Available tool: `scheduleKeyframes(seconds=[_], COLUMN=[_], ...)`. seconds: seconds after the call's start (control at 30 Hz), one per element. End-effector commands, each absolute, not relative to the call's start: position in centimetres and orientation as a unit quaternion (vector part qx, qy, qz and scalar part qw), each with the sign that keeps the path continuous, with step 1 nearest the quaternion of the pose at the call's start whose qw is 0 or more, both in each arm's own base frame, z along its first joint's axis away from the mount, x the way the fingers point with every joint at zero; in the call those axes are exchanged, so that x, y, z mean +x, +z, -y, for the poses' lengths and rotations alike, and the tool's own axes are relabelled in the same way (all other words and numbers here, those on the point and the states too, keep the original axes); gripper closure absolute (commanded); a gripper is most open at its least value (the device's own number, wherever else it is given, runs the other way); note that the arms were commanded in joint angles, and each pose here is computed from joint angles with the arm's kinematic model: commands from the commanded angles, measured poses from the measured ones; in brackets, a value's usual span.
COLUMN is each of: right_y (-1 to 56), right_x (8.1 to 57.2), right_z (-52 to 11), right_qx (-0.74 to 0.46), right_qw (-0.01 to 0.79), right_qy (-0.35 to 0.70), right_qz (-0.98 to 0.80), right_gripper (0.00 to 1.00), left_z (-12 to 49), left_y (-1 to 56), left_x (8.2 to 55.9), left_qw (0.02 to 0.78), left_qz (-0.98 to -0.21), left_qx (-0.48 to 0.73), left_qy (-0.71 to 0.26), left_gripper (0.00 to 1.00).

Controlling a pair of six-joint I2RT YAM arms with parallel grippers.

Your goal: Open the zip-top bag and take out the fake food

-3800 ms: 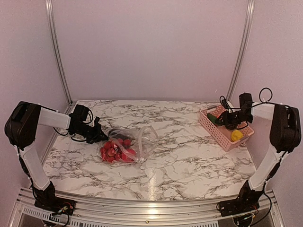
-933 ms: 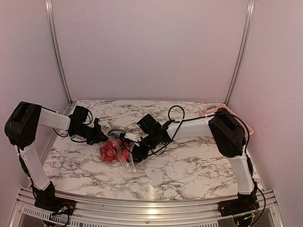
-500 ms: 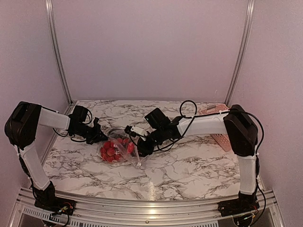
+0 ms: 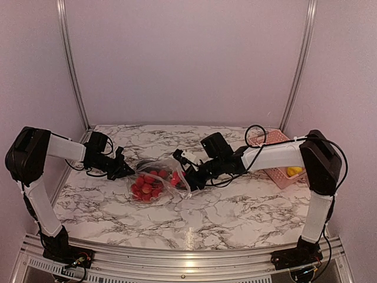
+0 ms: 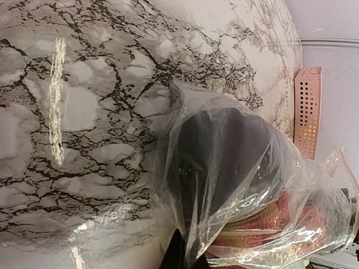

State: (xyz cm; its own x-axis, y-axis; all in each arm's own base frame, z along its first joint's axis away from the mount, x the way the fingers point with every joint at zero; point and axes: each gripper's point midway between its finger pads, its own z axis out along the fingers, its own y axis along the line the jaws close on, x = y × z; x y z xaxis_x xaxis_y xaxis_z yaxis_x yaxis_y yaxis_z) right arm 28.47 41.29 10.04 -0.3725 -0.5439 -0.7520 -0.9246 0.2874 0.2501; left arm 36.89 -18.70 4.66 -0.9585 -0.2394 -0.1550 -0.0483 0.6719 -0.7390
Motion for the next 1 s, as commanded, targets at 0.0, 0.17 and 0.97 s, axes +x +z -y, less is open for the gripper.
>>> scheduleKeyframes(seconds=[0.0, 0.17, 0.97], right_y=[10.3, 10.4, 22.3], right_x=[27.6, 27.3, 39.6], right_z=[-39.7, -39.0, -24.5], right_qx=[-0.477, -0.47, -0.24], right_qw=[0.252, 0.255, 0.421], right_qy=[0.359, 0.359, 0.348], right_qz=[-0.762, -0.765, -0.803], right_gripper=[0.5, 0.46, 0.49], left_z=[15.6, 15.6, 15.6], left_y=[2.4, 2.6, 2.9], left_x=[37.3, 37.2, 37.3], left_qw=[0.126, 0.127, 0.128], left_qz=[-0.925, -0.926, -0.926], left_qx=[-0.111, -0.108, -0.099], left_qy=[-0.342, -0.34, -0.34], left_gripper=[1.0, 1.0, 1.0])
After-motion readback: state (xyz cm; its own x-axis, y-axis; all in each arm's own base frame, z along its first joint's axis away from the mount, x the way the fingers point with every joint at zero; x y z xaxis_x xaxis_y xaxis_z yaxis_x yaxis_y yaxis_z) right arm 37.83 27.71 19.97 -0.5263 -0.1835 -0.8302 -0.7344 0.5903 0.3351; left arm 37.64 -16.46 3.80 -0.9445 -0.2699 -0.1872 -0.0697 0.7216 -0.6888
